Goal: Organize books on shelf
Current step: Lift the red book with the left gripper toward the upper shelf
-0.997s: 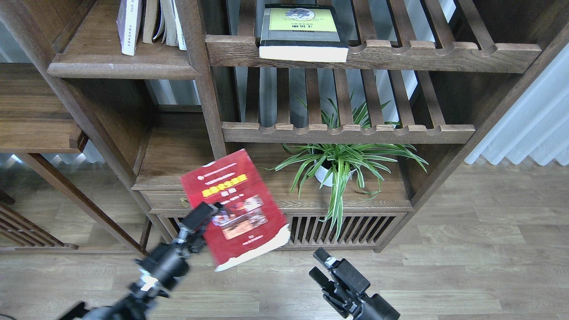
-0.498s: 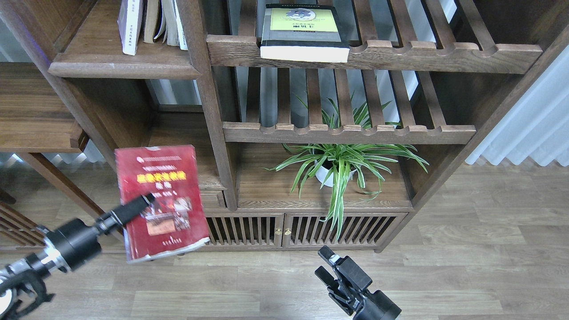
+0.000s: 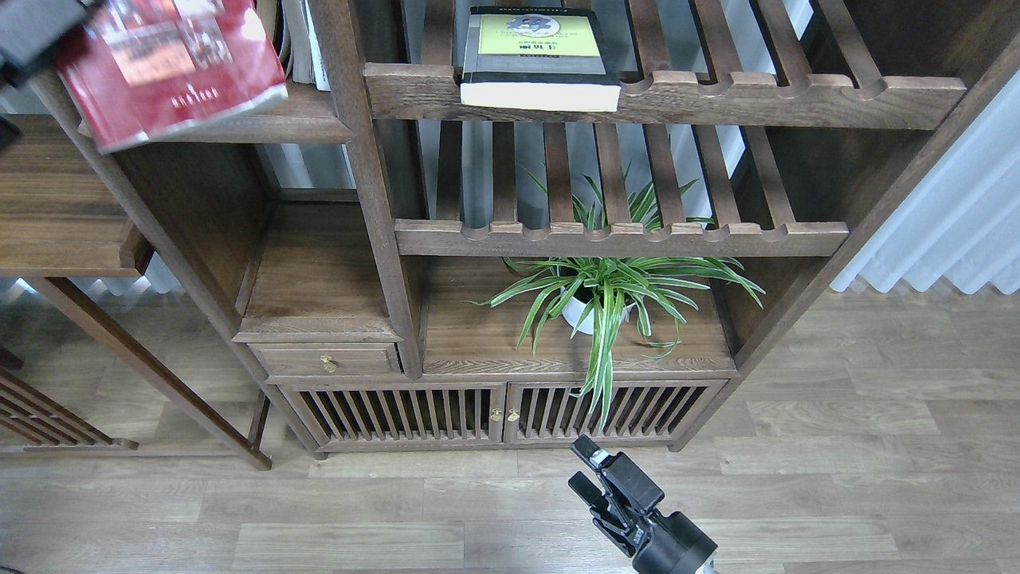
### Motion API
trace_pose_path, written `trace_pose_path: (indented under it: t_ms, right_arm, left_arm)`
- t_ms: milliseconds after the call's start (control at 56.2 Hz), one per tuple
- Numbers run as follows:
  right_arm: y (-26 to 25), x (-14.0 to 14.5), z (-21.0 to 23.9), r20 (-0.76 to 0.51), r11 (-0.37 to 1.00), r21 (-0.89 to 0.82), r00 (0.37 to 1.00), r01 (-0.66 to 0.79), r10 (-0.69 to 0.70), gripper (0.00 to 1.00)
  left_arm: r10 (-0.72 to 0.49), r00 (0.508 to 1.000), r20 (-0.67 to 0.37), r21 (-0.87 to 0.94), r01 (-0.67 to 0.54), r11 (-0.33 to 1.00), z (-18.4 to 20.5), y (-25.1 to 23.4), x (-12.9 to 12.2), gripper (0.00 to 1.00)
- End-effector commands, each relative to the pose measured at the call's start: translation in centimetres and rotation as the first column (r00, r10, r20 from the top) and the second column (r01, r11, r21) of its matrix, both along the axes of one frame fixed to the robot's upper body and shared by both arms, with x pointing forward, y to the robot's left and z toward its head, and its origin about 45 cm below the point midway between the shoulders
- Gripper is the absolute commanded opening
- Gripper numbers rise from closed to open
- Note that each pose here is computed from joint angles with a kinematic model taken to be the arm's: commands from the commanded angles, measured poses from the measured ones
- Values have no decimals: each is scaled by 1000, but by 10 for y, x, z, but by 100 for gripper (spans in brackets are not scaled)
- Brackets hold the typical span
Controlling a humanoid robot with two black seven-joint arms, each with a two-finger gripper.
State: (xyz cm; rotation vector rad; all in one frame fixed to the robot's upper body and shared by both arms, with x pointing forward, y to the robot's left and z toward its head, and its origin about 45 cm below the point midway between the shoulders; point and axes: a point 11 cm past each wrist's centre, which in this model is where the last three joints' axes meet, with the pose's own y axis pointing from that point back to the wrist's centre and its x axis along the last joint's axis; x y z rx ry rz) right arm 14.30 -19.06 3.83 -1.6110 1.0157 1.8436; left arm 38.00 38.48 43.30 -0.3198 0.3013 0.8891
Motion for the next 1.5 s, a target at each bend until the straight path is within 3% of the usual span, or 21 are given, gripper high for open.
trace_pose_path:
  t_ms: [0, 160, 374, 748, 1104, 1353, 1477]
  right_arm:
    - [-2, -1, -1, -3, 1000, -4, 1000, 3, -3, 99]
    - [1, -1, -1, -4, 1000, 0, 1000, -2, 2, 99]
    - [1, -2, -2, -6, 1000, 0, 1000, -1, 1, 99]
    - [8, 0, -1, -4, 1000, 19, 1000, 5, -5, 99]
    - [9, 1, 1, -1, 1000, 24, 1000, 9, -9, 99]
    - [10, 2, 1, 0, 1000, 29, 1000, 10, -10, 99]
    - [10, 2, 1, 0, 1000, 29, 1000, 12, -12, 99]
  left_arm:
    - [79, 996, 33, 59, -81, 995, 11, 22, 0, 5]
    - [171, 981, 88, 145, -182, 972, 30, 40, 14, 5]
    - [193, 968, 163, 229, -228, 947, 57, 36, 23, 5]
    - [183, 972, 147, 222, -213, 952, 42, -4, 66, 5]
    - [148, 973, 178, 244, -189, 951, 76, -40, 96, 5]
    - [120, 979, 162, 252, -159, 955, 76, -60, 107, 8]
    - [206, 972, 118, 214, -227, 950, 74, -53, 113, 8]
